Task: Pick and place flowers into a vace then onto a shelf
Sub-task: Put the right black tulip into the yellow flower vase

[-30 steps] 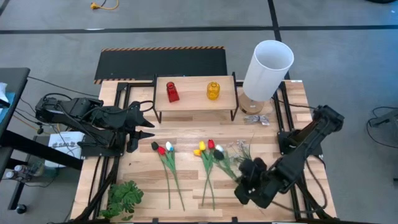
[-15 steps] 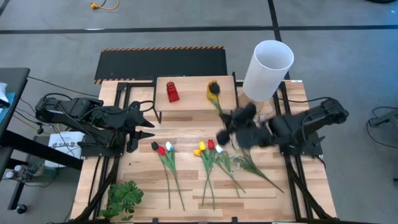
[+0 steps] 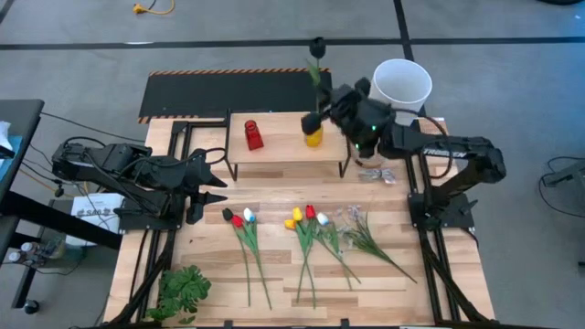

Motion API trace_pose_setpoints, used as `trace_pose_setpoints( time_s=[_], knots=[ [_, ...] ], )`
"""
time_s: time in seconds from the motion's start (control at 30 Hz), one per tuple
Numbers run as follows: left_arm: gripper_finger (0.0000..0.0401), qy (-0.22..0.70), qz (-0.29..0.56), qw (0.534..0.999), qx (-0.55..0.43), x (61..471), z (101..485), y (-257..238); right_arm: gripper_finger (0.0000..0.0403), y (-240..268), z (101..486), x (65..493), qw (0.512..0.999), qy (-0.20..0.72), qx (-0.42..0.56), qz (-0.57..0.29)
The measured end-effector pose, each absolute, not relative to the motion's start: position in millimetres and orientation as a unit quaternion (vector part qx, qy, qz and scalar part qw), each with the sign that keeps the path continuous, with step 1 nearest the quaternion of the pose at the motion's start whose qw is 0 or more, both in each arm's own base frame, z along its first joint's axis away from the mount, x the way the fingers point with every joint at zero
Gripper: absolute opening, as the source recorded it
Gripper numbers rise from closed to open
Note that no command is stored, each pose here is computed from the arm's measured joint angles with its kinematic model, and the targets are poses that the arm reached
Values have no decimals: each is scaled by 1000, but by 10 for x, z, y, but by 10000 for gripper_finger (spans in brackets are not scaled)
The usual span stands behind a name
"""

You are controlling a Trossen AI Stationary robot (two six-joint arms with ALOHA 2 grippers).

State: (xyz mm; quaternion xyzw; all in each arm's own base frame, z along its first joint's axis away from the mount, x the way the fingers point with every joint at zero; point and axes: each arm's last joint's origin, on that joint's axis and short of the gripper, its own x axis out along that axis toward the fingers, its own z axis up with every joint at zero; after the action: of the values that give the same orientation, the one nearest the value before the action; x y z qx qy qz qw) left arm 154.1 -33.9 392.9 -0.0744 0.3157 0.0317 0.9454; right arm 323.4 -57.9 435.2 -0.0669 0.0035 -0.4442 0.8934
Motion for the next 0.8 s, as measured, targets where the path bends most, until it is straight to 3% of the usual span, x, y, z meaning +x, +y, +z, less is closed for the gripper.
trace_pose_setpoints(
  time_s=[0.33, 0.8],
  knots=[
    [158, 316, 32, 945, -74, 1541, 3929, -338, 0, -858, 4253, 3287, 862, -12, -42, -505],
    [158, 316, 32, 945, -74, 1540, 3930, -338, 0, -607, 3953, 3434, 811, -53, -9, -583]
  ],
)
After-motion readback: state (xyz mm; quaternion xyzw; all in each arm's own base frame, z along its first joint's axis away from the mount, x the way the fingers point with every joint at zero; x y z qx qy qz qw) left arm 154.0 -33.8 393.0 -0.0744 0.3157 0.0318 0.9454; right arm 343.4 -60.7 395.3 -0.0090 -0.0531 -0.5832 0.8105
